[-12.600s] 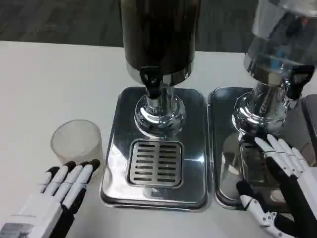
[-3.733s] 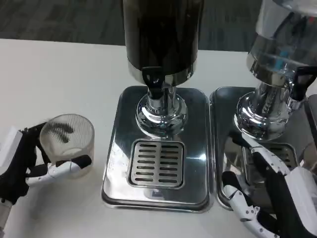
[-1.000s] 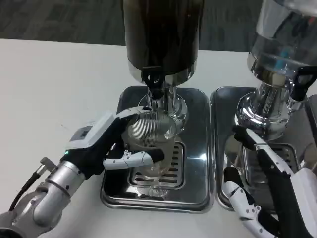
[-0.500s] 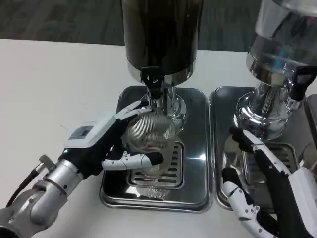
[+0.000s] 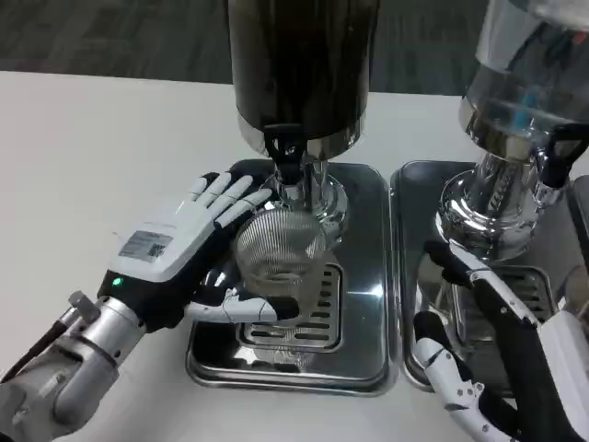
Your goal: Grasp the cup under the faucet to collect the drink, then remove the cup.
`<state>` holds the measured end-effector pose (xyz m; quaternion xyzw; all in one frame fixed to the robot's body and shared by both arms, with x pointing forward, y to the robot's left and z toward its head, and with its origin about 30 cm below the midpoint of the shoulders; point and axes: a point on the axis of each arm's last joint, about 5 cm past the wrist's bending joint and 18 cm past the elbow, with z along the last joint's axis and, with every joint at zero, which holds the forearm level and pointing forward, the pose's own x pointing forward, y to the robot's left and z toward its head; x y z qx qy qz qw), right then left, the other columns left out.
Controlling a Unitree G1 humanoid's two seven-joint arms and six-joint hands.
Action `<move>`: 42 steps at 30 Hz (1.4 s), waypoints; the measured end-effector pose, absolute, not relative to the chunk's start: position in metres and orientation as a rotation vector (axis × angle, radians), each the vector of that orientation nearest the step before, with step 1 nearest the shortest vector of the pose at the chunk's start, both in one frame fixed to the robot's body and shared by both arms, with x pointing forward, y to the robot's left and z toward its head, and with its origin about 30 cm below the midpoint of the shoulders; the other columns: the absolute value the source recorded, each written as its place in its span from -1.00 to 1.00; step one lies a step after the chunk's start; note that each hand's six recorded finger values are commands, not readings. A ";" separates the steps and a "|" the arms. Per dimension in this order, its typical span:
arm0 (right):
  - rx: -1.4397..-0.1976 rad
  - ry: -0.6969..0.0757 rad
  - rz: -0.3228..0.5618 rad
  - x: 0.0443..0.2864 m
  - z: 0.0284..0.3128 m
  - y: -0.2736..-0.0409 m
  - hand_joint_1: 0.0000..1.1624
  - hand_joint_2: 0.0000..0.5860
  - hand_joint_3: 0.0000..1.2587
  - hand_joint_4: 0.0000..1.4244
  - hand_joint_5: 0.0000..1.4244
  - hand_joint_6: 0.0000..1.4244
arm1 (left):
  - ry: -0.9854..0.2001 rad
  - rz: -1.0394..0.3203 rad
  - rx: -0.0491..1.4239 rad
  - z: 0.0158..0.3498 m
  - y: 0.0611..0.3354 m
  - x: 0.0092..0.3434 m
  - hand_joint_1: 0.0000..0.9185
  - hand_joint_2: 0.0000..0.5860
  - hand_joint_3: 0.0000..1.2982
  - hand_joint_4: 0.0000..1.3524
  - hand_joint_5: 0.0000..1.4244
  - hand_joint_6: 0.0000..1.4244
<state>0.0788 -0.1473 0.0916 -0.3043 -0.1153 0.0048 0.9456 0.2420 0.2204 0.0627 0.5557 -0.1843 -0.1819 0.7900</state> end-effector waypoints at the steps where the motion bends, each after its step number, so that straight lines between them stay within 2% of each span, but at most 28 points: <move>1: -0.619 -0.235 0.010 0.079 0.092 -0.147 -0.46 0.36 -0.65 -0.70 -0.66 -0.70 | -0.403 -0.387 1.198 0.063 0.219 0.242 -0.90 -0.95 -0.82 -1.00 -1.00 -1.00; 16: -0.605 -0.234 0.011 0.080 0.092 -0.148 -0.44 0.34 -0.64 -0.70 -0.65 -0.70 | -0.440 -0.329 1.183 0.066 0.227 0.232 -0.94 -0.94 -0.84 -1.00 -1.00 -1.00; 28: -0.593 -0.232 0.016 0.084 0.089 -0.148 -0.43 0.33 -0.64 -0.70 -0.65 -0.70 | -0.499 -0.261 1.055 0.083 0.243 0.203 -0.96 -0.93 -0.83 -1.00 -1.00 -1.00; 31: -0.584 -0.238 0.012 0.086 0.090 -0.148 -0.43 0.33 -0.63 -0.70 -0.65 -0.70 | -0.501 -0.255 1.027 0.087 0.249 0.194 -0.97 -0.90 -0.91 -1.00 -1.00 -0.91; 38: -0.579 -0.226 0.021 0.089 0.086 -0.148 -0.42 0.33 -0.60 -0.69 -0.65 -0.74 | -0.575 -0.190 0.832 0.107 0.268 0.184 -1.00 -0.73 -0.82 -0.99 -0.92 -0.74; 42: -0.574 -0.236 0.026 0.093 0.086 -0.147 -0.42 0.33 -0.60 -0.69 -0.65 -0.74 | -0.602 -0.182 0.676 0.122 0.281 0.184 -1.00 -0.68 -0.69 -0.86 -0.78 -0.65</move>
